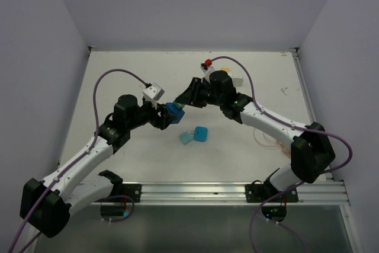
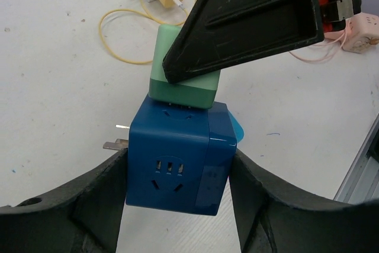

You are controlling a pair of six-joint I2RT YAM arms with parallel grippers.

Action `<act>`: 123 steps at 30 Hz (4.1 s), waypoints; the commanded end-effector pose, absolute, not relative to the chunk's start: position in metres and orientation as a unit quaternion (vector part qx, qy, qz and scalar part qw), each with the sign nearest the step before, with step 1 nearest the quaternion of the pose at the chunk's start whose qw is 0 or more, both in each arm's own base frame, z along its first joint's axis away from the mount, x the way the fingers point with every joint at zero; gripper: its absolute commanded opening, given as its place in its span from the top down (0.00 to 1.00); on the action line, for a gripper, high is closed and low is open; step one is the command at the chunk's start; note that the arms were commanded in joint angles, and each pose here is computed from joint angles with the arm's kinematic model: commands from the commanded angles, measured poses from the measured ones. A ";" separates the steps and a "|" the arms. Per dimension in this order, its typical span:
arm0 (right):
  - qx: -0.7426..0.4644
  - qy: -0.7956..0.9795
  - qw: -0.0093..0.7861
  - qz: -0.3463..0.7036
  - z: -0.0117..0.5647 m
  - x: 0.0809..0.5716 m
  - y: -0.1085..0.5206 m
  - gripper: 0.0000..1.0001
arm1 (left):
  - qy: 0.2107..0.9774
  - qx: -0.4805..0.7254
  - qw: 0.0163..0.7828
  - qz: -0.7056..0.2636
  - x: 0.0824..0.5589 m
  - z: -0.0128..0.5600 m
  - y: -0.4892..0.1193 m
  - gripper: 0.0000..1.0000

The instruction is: Pull the plug off the socket

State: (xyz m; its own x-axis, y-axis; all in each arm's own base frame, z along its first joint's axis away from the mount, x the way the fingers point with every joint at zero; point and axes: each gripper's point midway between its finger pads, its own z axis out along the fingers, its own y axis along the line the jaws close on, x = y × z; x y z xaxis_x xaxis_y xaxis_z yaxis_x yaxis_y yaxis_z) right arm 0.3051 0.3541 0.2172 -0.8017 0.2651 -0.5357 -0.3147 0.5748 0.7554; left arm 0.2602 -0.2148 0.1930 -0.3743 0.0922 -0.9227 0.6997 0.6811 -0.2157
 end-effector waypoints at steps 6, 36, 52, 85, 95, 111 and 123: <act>-0.013 0.801 0.348 0.487 0.251 0.312 0.365 1.00 | 0.765 0.263 0.506 -0.300 0.259 0.199 -0.215 0.92; 0.115 0.735 0.514 0.427 0.358 0.392 0.213 1.00 | 0.864 0.256 0.371 -0.224 0.256 0.122 -0.205 1.00; 0.081 0.817 0.405 0.403 0.238 0.359 0.207 1.00 | 0.877 0.196 0.409 -0.161 0.274 0.131 -0.181 1.00; 0.022 0.901 0.259 0.347 0.040 0.307 0.209 0.28 | 0.926 0.028 0.376 -0.016 0.313 0.098 -0.088 1.00; 0.018 0.921 0.292 0.258 0.079 0.287 0.169 0.16 | 0.933 0.006 0.359 0.007 0.320 0.092 -0.081 1.00; 0.018 0.895 0.388 0.220 0.165 0.253 0.131 0.07 | 0.943 -0.129 0.306 0.024 0.465 0.087 -0.021 1.00; 0.028 0.900 0.378 0.215 0.158 0.251 0.130 0.06 | 0.949 -0.153 0.264 0.073 0.520 0.062 0.015 0.62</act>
